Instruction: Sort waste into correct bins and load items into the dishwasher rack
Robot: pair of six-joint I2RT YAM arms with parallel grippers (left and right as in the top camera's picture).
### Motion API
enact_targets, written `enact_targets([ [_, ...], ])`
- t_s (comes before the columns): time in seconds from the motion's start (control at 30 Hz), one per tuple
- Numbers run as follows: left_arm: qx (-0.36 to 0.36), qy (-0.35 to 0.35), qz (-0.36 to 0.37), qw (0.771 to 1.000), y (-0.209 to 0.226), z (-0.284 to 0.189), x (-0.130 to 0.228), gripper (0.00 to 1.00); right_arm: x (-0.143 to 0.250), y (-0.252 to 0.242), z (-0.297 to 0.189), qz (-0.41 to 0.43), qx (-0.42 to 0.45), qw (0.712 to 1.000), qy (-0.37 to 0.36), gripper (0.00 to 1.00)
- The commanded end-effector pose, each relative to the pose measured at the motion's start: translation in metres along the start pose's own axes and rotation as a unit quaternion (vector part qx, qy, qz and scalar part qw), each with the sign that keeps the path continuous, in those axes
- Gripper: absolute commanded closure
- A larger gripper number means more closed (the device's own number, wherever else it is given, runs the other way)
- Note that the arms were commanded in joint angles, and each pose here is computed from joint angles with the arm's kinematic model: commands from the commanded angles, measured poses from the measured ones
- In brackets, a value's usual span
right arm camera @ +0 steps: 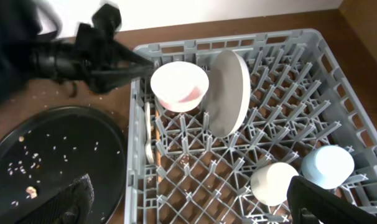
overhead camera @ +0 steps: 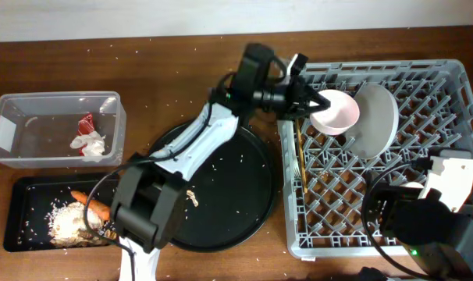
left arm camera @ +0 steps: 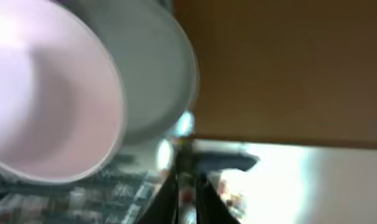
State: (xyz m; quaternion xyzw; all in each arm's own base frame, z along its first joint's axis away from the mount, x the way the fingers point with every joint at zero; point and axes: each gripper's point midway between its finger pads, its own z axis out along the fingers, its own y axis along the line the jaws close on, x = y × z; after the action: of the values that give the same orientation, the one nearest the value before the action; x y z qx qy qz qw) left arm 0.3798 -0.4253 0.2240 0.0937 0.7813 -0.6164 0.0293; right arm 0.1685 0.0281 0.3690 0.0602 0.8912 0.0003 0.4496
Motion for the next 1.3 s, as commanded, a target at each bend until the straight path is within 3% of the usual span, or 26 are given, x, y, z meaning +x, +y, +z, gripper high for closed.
enact_targets([
  [0.0, -0.296, -0.099, 0.244, 0.918, -0.004, -0.048, -0.045, 0.78, -0.003, -0.002, -0.002, 0.007, 0.001, 1.000, -0.008, 0.01],
  [0.07, -0.391, -0.076, 0.352, 0.847, -0.008, -0.050, -0.038, 0.62, -0.003, -0.002, -0.002, 0.007, 0.001, 1.000, -0.008, 0.01],
  [0.1, -0.394, -0.028, 0.411, 0.822, -0.005, -0.026, -0.020, 0.62, -0.003, -0.002, -0.002, 0.007, 0.001, 1.000, -0.008, 0.01],
  [0.23, -0.408, 0.087, 0.492, 0.764, 0.046, 0.043, 0.024, 0.55, -0.003, -0.002, -0.002, 0.007, 0.001, 1.000, -0.008, 0.01],
  [0.37, -0.420, 0.137, 0.485, 0.755, 0.094, 0.067, 0.043, 0.51, -0.003, -0.002, -0.002, 0.007, 0.001, 1.000, -0.008, 0.01],
  [0.43, -0.421, 0.142, 0.486, 0.753, 0.098, 0.069, 0.043, 0.52, -0.003, -0.002, -0.002, 0.007, 0.001, 1.000, -0.008, 0.01],
  [0.47, -0.421, 0.142, 0.486, 0.753, 0.098, 0.069, 0.043, 0.85, -0.003, -0.002, -0.002, 0.007, 0.001, 1.000, -0.008, 0.01],
  [0.5, -0.417, 0.137, 0.491, 0.753, 0.088, 0.069, 0.043, 1.00, -0.003, -0.002, -0.002, 0.007, 0.001, 1.000, -0.008, 0.01],
  [0.6, -0.398, 0.105, 0.515, 0.752, 0.034, 0.063, 0.040, 1.00, -0.003, -0.002, -0.002, 0.007, 0.001, 1.000, -0.008, 0.01],
  [0.67, -0.401, 0.110, 0.512, 0.752, 0.036, 0.061, 0.042, 0.98, -0.003, -0.002, -0.002, 0.007, 0.001, 1.000, -0.008, 0.01],
  [0.7, -0.401, 0.110, 0.512, 0.752, 0.037, 0.061, 0.042, 0.75, -0.003, -0.002, -0.002, 0.007, 0.001, 1.000, -0.008, 0.01],
  [0.73, -0.401, 0.109, 0.513, 0.752, 0.037, 0.062, 0.041, 0.72, -0.003, -0.002, -0.002, 0.007, 0.001, 1.000, -0.008, 0.01],
  [0.9, -0.398, 0.136, 0.500, 0.757, 0.073, 0.079, 0.047, 0.70, -0.003, -0.002, -0.002, 0.007, 0.001, 1.000, -0.008, 0.01],
  [1.13, -0.431, 0.135, 0.508, 0.734, 0.089, 0.075, 0.037, 0.75, -0.003, -0.002, -0.002, 0.007, 0.001, 1.000, -0.008, 0.01],
  [1.2, -0.453, 0.134, 0.507, 0.721, 0.097, 0.071, 0.033, 0.61, -0.003, -0.002, -0.002, 0.007, 0.001, 1.000, -0.008, 0.01],
  [1.27, -0.479, 0.123, 0.509, 0.704, 0.100, 0.064, 0.024, 0.61, -0.003, -0.002, -0.002, 0.007, 0.001, 1.000, -0.008, 0.01],
])
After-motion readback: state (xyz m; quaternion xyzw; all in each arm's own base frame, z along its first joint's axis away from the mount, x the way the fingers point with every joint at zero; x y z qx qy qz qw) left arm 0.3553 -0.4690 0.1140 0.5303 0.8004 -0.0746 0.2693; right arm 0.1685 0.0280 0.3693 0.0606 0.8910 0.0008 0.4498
